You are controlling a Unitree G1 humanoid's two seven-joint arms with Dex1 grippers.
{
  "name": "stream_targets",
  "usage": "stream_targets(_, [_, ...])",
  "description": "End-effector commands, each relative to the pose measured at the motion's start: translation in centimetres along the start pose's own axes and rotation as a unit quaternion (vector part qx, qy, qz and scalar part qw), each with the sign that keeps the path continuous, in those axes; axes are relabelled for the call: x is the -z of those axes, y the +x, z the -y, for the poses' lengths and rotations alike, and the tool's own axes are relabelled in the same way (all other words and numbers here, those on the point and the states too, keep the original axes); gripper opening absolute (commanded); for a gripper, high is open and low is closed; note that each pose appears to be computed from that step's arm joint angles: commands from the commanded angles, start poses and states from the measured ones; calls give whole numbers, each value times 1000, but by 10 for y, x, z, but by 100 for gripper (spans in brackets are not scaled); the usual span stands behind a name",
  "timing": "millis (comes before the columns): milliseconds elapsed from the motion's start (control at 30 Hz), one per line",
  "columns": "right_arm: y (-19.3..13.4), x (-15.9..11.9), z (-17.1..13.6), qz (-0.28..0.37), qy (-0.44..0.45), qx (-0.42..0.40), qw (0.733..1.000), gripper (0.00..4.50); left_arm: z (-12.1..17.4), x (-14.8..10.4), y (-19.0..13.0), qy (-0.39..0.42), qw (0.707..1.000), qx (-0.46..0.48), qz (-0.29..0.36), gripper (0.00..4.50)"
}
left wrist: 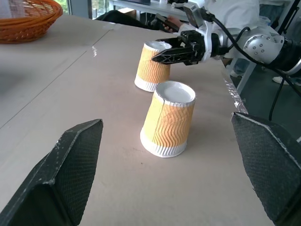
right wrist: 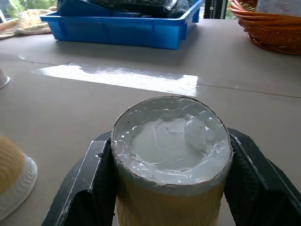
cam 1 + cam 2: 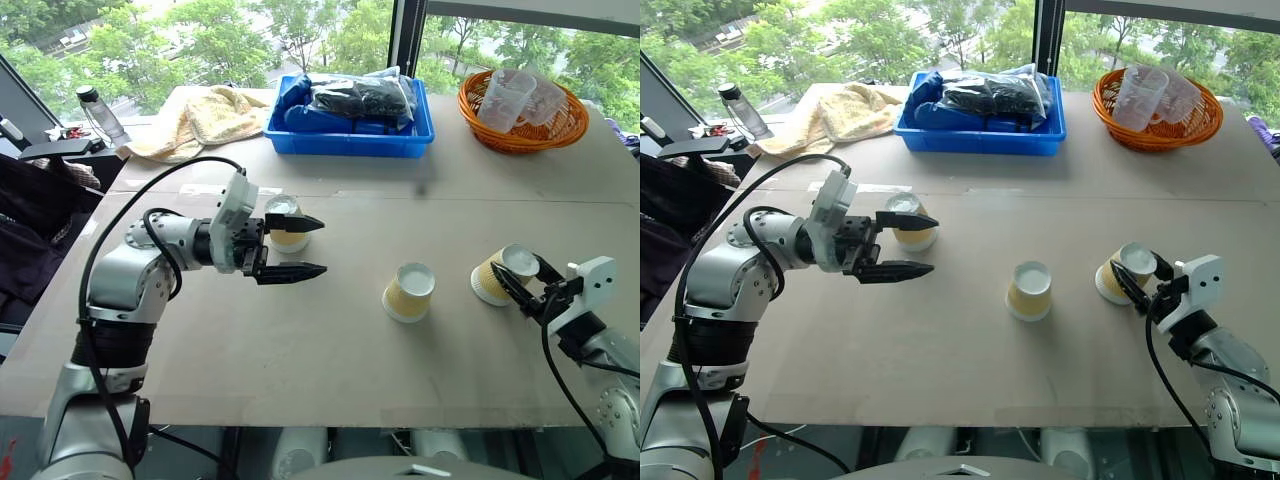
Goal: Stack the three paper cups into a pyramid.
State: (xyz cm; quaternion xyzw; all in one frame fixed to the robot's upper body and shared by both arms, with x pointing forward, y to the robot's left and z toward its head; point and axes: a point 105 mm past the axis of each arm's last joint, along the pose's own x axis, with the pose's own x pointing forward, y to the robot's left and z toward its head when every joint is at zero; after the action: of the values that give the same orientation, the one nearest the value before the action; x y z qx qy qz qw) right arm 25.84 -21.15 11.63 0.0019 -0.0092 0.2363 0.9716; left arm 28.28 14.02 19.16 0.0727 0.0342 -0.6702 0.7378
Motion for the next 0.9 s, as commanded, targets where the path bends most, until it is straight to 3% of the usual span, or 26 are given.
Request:
stream_targets(33, [1,-13,-30,20,-25,-80,996,224,8,-14,-1,38,999,17,0,450])
stream_targets(200, [7,-2,-59,4,-38,-143,989,224,17,-15,-3,47,998,46,-5,450])
stream_targets(567, [13,10,-67,-12,-56,-164,985,224,17,-13,-7,65,997,46,-11,450])
stream_targets(733, [9,5,-66,-4,-45,-170,984,442,14,-14,-9,70,997,25,-1,450])
stream_targets(900, [-1,-18,-59,42,-55,-159,985,447,9,-28,-17,76,994,-45,64,450])
